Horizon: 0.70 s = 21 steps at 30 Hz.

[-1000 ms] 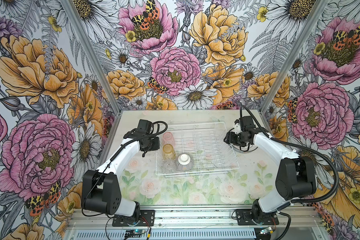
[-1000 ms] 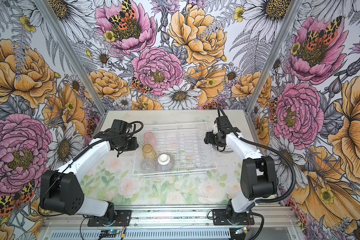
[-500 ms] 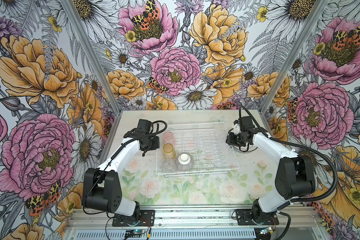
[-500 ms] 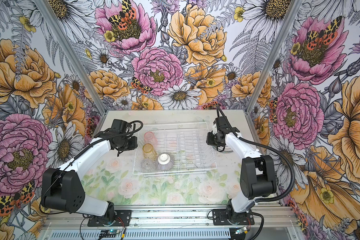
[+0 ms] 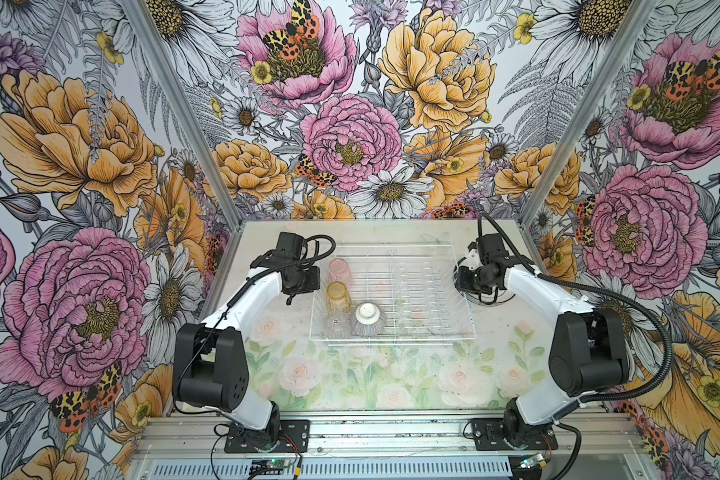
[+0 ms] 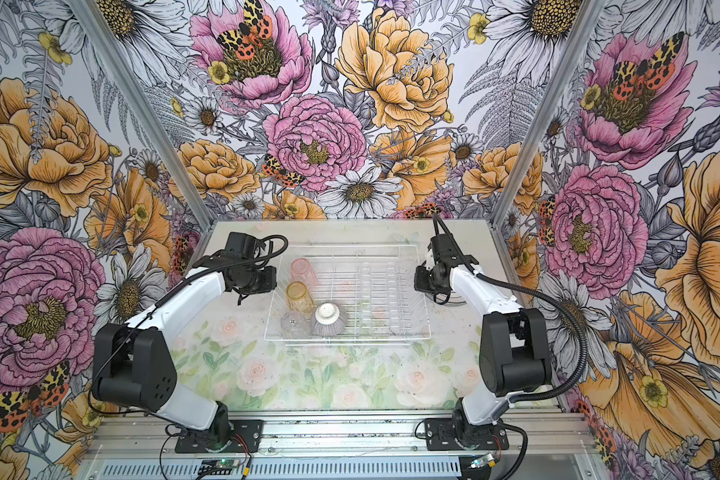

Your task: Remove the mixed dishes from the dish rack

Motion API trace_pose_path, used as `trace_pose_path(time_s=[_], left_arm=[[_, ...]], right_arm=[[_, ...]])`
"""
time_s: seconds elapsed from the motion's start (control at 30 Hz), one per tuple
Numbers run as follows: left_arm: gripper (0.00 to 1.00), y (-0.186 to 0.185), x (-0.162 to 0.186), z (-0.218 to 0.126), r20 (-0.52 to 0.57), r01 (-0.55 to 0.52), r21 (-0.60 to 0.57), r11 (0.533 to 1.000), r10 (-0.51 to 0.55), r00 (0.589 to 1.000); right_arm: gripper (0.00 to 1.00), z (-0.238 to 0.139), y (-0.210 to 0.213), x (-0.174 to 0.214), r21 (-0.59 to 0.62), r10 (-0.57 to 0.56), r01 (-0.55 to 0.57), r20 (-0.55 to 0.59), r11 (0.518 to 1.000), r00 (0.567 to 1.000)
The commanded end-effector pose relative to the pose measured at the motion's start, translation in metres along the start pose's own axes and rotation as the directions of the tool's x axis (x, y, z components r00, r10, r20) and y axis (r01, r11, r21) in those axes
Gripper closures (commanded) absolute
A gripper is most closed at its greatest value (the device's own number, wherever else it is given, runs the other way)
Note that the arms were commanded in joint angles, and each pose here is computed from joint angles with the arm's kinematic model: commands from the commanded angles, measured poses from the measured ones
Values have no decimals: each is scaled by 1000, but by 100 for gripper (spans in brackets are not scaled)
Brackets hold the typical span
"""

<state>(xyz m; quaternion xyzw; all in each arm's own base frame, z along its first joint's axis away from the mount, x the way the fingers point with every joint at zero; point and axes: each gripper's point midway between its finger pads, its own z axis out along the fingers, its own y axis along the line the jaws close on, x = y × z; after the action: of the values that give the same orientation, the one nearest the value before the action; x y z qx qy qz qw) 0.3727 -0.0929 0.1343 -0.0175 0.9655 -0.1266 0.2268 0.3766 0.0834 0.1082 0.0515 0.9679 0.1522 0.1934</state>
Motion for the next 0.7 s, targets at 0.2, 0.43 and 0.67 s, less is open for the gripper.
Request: trace_pose_path(time_s=[0.2, 0.43, 0.67], left_arm=[[90, -2, -12, 4, 21, -26, 28, 999, 26, 999], [75, -6, -22, -20, 120, -44, 32, 999, 40, 992], [56, -38, -35, -70, 269, -172, 34, 984, 157, 950]], right_arm=[[85, 4, 7, 1, -24, 7, -8, -11, 1000, 1000], [41, -7, 11, -7, -30, -6, 7, 28, 1000, 1000], [29, -39, 9, -33, 2, -9, 9, 143, 1000, 990]])
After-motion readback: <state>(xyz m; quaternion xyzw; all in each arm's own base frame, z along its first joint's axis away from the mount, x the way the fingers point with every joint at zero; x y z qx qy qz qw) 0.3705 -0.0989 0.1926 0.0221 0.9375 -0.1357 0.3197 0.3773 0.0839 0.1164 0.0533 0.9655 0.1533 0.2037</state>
